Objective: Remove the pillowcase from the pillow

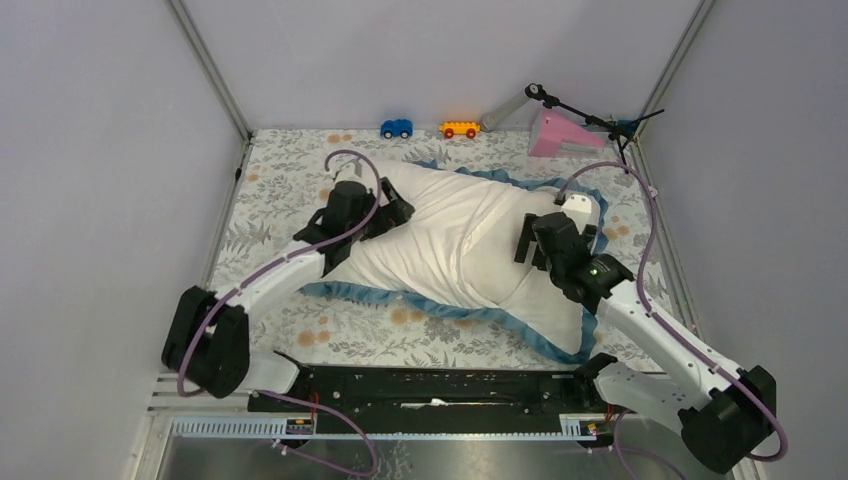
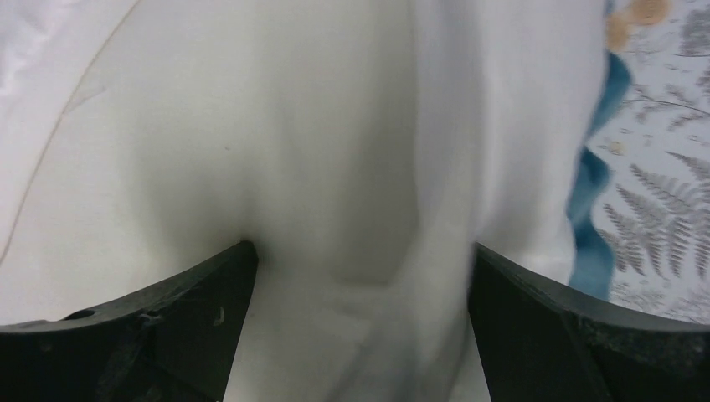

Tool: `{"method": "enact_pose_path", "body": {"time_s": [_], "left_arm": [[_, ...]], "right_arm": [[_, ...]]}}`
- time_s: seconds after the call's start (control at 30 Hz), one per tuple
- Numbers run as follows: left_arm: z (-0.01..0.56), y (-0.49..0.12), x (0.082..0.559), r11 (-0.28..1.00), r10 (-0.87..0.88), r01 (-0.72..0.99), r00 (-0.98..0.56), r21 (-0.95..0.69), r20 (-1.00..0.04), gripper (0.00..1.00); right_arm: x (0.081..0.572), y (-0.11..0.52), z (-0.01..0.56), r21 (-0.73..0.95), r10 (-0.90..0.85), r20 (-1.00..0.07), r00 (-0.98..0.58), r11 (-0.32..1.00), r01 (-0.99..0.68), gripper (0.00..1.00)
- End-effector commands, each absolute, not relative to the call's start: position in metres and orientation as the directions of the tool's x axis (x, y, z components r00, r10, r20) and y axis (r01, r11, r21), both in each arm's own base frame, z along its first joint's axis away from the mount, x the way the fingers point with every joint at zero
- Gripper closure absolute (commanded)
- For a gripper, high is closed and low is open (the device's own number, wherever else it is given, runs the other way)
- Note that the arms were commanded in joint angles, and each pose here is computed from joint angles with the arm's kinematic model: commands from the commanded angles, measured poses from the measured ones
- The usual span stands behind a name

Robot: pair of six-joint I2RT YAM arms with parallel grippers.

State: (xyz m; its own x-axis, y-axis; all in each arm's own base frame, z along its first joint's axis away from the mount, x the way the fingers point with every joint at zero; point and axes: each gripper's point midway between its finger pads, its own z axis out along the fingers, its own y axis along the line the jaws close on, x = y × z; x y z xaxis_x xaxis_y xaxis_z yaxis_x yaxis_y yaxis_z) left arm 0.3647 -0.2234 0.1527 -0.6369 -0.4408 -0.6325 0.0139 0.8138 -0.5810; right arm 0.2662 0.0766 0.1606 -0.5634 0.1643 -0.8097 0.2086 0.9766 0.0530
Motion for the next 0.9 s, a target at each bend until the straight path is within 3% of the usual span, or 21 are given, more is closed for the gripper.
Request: {"method": "enact_pose_path", "body": {"time_s": [0.0, 0.1, 0.23, 0.37, 0.67, 0.87], "left_arm": [[0.145, -0.152, 0.348, 0.841, -0.519, -0.183, -0.534, -0.509, -0.668, 0.03], [0.191, -0.129, 0.333, 0.846, -0.526, -0.184, -0.430, -0.500, -0.733, 0.03], [0.256, -0.133, 0.315, 0.843, -0.525, -0.062, -0.317, -0.535, -0.790, 0.04], [0.274, -0.155, 0.309, 0.864, -0.470, 0.011, -0.342, -0.504, -0.814, 0.05], [0.249, -0.238, 0.307, 0.893, -0.223, 0.231, -0.522, -0.387, -0.823, 0.03], [0.251, -0.269, 0.312, 0.873, -0.117, 0.349, -0.529, -0.341, -0.841, 0.01]], "right_arm": [[0.273, 0.151, 0.141, 0.282, 0.202, -0.707, -0.678, 0.959, -0.009, 0.06], [0.278, 0.196, 0.139, 0.348, 0.155, -0.660, -0.735, 0.930, -0.116, 0.11], [0.279, 0.257, 0.158, 0.348, 0.061, -0.710, -0.702, 0.897, -0.274, 0.07], [0.270, 0.293, 0.178, 0.426, 0.049, -0.732, -0.679, 0.811, -0.401, 0.03], [0.272, 0.220, 0.183, 0.245, 0.062, -0.809, -0.585, 0.940, -0.239, 0.00], [0.265, 0.204, 0.171, 0.197, 0.040, -0.783, -0.621, 0.962, -0.187, 0.01]]}}
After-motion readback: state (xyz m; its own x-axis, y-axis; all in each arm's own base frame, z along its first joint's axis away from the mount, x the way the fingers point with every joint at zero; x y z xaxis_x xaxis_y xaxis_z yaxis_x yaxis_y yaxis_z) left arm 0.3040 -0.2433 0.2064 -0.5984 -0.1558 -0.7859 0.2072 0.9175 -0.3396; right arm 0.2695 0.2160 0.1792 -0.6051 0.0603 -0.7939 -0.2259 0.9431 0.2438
